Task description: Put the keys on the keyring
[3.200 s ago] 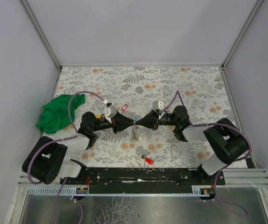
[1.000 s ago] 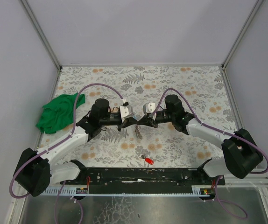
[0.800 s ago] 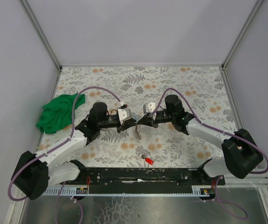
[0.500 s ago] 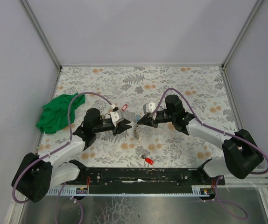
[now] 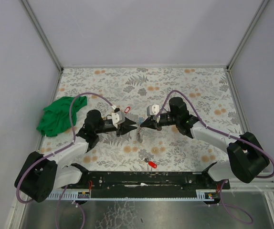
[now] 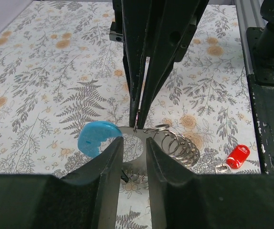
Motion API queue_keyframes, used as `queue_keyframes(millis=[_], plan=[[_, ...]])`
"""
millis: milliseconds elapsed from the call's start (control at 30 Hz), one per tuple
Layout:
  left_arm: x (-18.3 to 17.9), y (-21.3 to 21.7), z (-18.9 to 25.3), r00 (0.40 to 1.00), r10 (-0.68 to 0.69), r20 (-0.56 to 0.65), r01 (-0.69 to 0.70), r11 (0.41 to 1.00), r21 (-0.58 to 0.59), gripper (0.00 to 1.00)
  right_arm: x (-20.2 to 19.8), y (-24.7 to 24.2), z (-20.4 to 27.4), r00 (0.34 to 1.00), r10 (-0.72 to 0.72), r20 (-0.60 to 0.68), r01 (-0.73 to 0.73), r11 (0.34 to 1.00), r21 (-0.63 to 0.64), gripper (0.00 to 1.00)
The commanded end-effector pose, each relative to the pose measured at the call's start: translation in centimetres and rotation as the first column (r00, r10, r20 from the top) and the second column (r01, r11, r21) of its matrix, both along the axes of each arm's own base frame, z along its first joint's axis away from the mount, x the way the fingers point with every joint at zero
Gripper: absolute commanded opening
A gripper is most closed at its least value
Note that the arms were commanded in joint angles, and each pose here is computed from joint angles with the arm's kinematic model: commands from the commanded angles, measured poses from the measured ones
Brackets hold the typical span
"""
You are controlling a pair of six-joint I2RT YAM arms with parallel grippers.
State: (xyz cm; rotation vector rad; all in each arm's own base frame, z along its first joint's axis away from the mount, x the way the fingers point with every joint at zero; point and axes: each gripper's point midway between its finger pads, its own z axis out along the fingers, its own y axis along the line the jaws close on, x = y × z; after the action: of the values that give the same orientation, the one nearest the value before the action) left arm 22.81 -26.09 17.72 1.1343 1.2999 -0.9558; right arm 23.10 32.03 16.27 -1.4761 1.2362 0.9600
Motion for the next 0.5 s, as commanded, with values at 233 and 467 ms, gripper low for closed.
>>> queue_keyframes(millis=[233, 467], plan=[[0.75, -0.99, 2.07, 0.998, -0.042, 0.044, 0.045, 0.997, -0.065, 0.20, -0.57, 0.71, 2.37, 0.997, 0.046, 0.057, -0.050, 0.996, 0.070, 0.04], [0.72, -1.15, 2.18, 0.998, -0.053, 0.046, 0.056, 0.996, -0.074, 0.17, -0.70, 0.72, 2.31, 0.997, 0.052, 0.055, -0.056, 0.996, 0.071, 0.04]])
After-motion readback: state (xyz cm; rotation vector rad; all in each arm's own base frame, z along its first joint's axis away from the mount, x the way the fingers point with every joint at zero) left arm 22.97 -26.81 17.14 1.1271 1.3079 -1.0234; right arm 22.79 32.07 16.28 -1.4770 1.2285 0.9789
